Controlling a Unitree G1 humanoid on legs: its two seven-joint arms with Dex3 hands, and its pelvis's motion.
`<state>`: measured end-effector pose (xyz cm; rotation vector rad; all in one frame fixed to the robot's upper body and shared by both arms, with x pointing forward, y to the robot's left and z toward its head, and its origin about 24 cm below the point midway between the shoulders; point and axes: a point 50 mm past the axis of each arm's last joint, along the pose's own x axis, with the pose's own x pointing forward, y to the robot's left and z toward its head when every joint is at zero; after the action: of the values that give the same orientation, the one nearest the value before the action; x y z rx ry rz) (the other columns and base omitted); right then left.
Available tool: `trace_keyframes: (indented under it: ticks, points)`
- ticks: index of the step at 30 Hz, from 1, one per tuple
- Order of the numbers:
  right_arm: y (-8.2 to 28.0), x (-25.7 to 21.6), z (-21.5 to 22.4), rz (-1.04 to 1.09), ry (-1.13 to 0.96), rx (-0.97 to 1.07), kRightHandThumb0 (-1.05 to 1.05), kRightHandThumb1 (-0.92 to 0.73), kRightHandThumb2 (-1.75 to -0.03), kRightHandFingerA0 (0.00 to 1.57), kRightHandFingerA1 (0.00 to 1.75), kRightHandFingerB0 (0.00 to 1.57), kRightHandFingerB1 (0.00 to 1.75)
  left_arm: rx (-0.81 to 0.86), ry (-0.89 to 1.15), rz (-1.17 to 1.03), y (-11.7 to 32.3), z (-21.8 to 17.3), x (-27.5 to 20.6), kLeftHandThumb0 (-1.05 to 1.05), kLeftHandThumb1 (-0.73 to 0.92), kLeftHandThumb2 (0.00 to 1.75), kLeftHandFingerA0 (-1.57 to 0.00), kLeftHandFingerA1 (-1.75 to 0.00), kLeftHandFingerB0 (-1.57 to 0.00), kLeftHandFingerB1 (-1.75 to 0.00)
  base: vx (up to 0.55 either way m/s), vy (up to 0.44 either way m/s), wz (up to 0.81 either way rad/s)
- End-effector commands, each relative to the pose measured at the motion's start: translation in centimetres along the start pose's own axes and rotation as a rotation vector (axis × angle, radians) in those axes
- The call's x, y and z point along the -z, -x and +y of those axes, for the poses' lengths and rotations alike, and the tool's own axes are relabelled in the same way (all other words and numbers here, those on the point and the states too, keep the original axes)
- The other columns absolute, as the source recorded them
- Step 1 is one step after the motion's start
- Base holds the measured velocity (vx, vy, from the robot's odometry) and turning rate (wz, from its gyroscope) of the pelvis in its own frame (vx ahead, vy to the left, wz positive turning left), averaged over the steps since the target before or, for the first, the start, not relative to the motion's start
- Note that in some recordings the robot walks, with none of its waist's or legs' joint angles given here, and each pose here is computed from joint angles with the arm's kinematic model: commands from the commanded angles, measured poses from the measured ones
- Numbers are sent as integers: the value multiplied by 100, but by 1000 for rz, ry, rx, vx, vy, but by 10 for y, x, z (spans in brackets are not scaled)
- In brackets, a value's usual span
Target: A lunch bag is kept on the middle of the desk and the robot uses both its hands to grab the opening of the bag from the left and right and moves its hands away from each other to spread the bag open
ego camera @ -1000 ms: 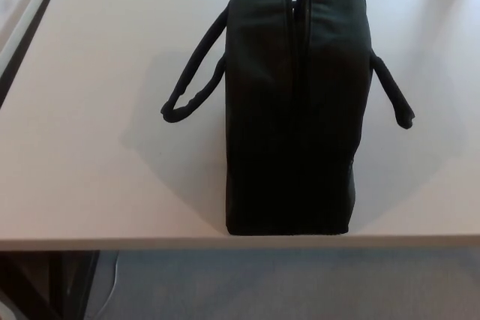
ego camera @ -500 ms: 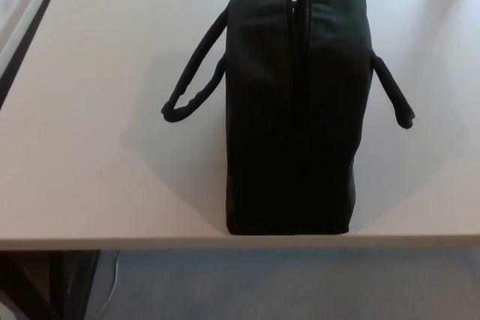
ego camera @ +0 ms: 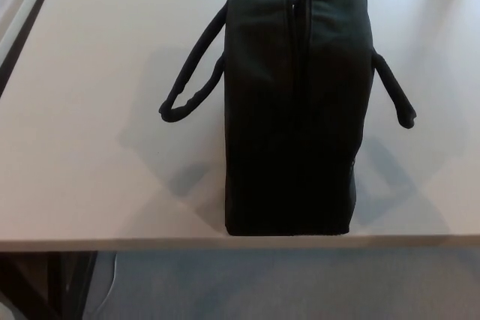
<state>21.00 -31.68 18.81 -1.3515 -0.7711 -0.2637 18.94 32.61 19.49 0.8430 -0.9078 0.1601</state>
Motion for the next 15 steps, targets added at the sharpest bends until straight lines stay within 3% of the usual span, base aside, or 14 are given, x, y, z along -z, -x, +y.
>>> trace_keyframes:
  ticks: [1, 2, 3, 4, 6, 10, 13, 15]
  points:
    - [-52, 20, -10, -86, 95, -54, -43, -56, -57, 39, 36, 28, 30, 40, -67, -108, -57, -3, 1, -12, 51, 57, -95, -68, -45, -39, 0, 0, 0]
    - [-58, 22, -9, -99, 125, -82, -54, -49, -75, 31, 44, 22, 40, 76, -78, -119, -63, -10, 3, -6, 48, 55, -90, -61, -46, -38, 0, 0, 0]
    - [-64, 24, -8, -107, 157, -106, -54, -49, -75, 31, 44, 22, 40, 109, -100, -125, -69, -15, 5, -6, 48, 55, -90, -61, -46, -38, 0, 0, 0]
    - [-70, 24, -7, -114, 189, -142, -55, -51, -77, 27, 44, 18, 39, 135, -129, -134, -72, -19, 6, -8, 48, 54, -72, -45, -48, -37, 0, 0, 0]
    - [-84, 22, -3, -145, 219, -179, -53, -50, -75, 30, 44, 21, 39, 190, -162, -186, -79, -29, 5, -21, 47, 58, -49, -38, -46, -38, 0, 0, 0]
    - [-107, 18, 3, -180, 223, -212, -52, -47, -73, 33, 45, 20, 39, 287, -211, -268, -93, -50, 0, -24, 45, 59, -53, -41, -43, -39, 0, 0, 0]
    - [-128, 11, 10, -196, 249, -243, -54, -49, -75, 31, 43, 18, 39, 375, -227, -318, -101, -74, -5, -17, 54, 56, -58, -38, -47, -35, 0, 0, 0]
    - [-145, 4, 15, -214, 263, -250, -55, -49, -76, 30, 43, 19, 39, 424, -220, -367, -104, -92, -8, -20, 46, 59, -55, -41, -47, -39, 0, 0, 0]
